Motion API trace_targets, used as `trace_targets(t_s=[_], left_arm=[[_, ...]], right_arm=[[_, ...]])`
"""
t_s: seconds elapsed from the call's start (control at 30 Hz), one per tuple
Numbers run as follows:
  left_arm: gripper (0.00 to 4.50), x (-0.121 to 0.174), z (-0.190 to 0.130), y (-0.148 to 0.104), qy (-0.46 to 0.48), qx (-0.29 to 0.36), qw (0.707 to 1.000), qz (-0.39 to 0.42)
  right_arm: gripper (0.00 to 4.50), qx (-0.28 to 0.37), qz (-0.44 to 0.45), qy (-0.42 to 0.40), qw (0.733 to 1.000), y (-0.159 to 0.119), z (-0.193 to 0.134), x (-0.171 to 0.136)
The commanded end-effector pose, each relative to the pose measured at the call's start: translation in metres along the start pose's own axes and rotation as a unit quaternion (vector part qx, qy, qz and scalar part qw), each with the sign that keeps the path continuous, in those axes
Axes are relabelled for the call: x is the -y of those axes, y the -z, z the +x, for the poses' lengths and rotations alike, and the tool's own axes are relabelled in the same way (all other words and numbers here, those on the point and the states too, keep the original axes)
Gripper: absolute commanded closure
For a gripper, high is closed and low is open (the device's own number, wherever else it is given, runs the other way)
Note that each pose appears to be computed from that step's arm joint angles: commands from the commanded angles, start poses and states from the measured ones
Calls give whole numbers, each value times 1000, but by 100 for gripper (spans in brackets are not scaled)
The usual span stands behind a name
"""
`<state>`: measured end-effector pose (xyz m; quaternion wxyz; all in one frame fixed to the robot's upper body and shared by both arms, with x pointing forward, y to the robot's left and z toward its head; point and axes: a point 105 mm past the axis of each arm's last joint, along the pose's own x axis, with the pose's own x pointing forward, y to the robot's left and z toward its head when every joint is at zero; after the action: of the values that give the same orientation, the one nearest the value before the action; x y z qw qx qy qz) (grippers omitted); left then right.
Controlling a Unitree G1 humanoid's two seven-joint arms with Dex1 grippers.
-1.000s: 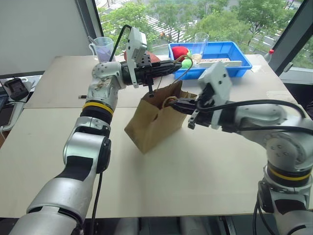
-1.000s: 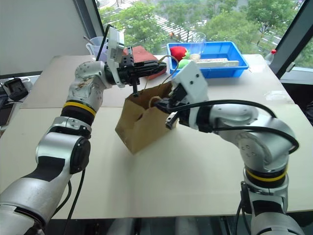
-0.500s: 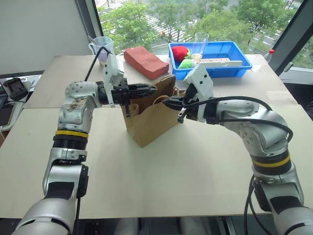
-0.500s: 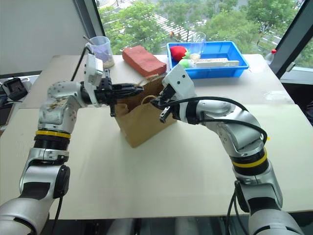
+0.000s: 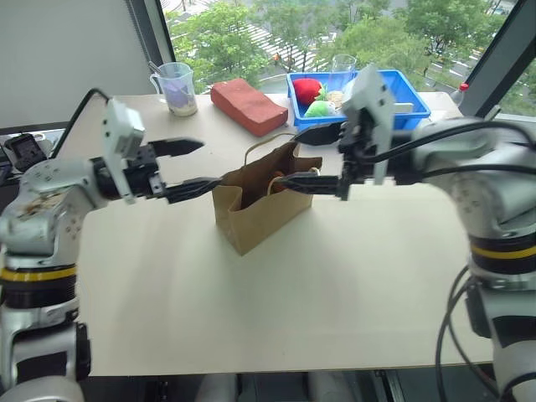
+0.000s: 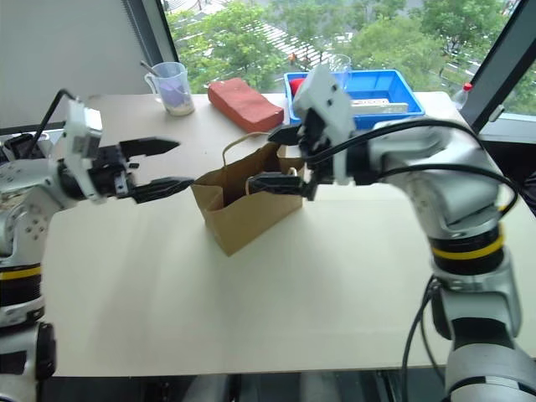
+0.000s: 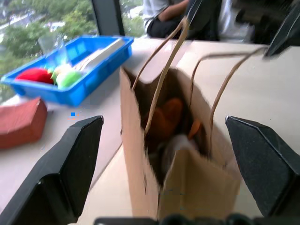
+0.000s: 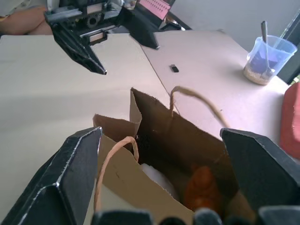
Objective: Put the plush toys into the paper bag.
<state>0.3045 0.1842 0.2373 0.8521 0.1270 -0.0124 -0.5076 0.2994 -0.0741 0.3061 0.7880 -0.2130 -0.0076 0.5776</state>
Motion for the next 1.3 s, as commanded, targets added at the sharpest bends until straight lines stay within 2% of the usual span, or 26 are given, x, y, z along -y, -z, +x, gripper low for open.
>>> trace_targets(t_s=[0.03, 0.1, 0.23, 0.43, 0.6, 0.8, 0.93, 1.03, 1.13, 1.3], left_arm=[[0, 15, 4, 6, 29, 15, 999, -14], [0, 13, 9, 14, 26, 20, 999, -20], [0, 10, 25, 22, 51, 22, 998, -19], [0, 8, 40, 35, 74, 16, 997, 4], [0, 18, 50, 34, 89, 23, 996, 7], [0, 27, 71, 42, 26, 34, 999, 19], [0, 22, 84, 54, -42, 40, 998, 16], [0, 19, 88, 54, -62, 64, 996, 0], [76, 21, 89, 52, -55, 79, 995, -2], [322, 23, 89, 54, -43, 77, 996, -3]], right_arm=[[7, 26, 28, -76, 996, -22, -15, -17], [7, 30, 48, -116, 992, -27, -24, -26], [7, 40, 58, -146, 987, -40, -31, -32], [7, 36, 52, -141, 988, -43, -29, -31], [7, 22, 42, -126, 991, -38, -30, -31], [7, -35, -41, -64, 997, -23, -18, -23], [7, -31, -69, -78, 994, -28, -16, -31], [7, -23, -77, -89, 993, -35, -15, -35], [0, -24, -81, -90, 992, -36, -15, -35], [0, -25, -82, -82, 993, -36, -16, -33]])
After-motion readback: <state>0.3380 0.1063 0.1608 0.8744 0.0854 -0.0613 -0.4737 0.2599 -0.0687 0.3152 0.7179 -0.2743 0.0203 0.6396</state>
